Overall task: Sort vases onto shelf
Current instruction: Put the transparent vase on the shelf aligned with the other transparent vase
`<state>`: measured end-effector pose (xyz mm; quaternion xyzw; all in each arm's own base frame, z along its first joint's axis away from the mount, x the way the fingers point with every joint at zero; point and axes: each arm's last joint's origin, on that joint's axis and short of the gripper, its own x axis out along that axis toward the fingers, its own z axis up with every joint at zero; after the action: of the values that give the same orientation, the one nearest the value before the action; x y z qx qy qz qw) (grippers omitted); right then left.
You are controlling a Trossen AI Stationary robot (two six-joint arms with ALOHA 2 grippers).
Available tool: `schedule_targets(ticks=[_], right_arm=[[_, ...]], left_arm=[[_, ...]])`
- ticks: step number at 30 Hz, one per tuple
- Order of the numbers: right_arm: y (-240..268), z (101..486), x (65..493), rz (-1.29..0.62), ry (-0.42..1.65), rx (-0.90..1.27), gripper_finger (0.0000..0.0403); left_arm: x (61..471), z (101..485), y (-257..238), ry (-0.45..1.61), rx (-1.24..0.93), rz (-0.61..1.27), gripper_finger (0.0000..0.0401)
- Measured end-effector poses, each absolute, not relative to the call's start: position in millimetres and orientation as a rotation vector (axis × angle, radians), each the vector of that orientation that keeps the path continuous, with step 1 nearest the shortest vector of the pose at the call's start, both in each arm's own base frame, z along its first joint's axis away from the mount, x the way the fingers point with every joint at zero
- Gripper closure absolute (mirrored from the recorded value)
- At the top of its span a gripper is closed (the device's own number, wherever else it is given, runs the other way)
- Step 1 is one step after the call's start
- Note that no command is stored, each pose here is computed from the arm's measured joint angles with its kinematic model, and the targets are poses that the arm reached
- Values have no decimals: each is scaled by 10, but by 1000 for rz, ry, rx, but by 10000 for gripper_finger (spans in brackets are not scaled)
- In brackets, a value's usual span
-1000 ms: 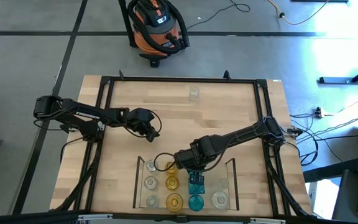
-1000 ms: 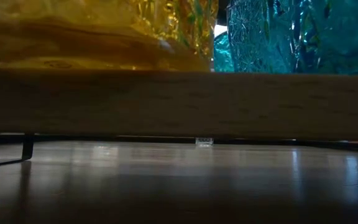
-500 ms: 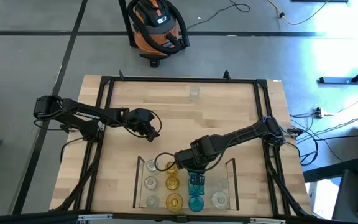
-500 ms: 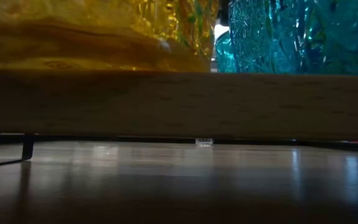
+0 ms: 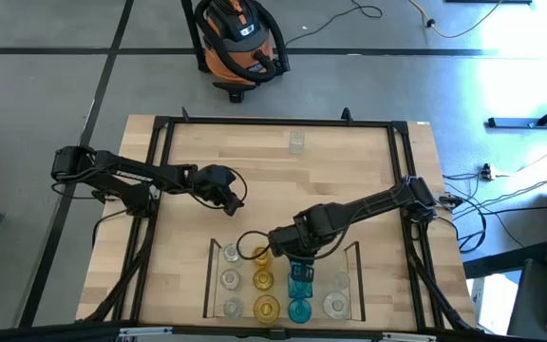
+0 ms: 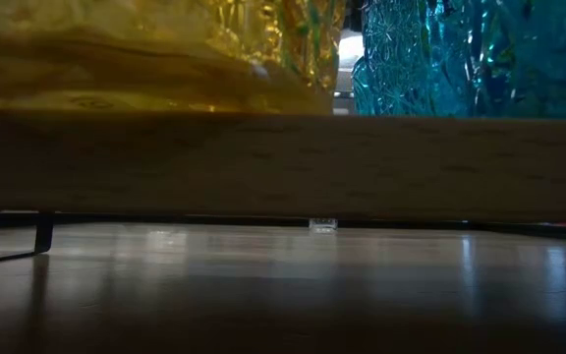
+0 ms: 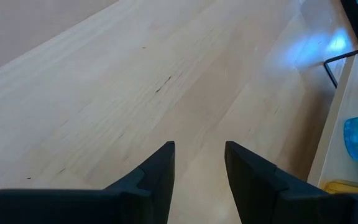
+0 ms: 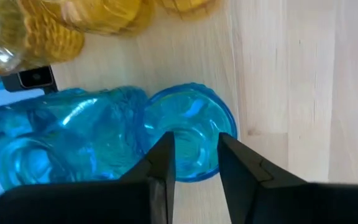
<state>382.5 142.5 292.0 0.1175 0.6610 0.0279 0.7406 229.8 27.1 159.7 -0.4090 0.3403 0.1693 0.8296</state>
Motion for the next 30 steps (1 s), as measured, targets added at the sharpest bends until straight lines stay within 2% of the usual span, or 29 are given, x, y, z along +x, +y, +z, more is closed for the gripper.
schedule_targets(ticks=[7, 14, 19, 21, 25, 30], right_arm=[[1413, 3052, 3841, 53, 1400, 255, 315], [1048, 3379, 3994, -188, 1157, 139, 315], [467, 3439, 4138, -414, 1039, -6, 315], [156, 3457, 4169, -488, 1023, 0, 315], [-566, 3479, 4187, -596, 978, 130, 315], [-1412, 3421, 4082, -628, 900, 413, 315]], left_arm=[[2297, 1595, 271, 722, -868, 361, 268], [2297, 1595, 270, 725, -871, 354, 268], [2298, 1596, 258, 740, -892, 318, 268], [2298, 1596, 251, 748, -900, 300, 268], [2298, 1597, 246, 752, -907, 290, 268], [2298, 1597, 245, 754, -904, 285, 268]])
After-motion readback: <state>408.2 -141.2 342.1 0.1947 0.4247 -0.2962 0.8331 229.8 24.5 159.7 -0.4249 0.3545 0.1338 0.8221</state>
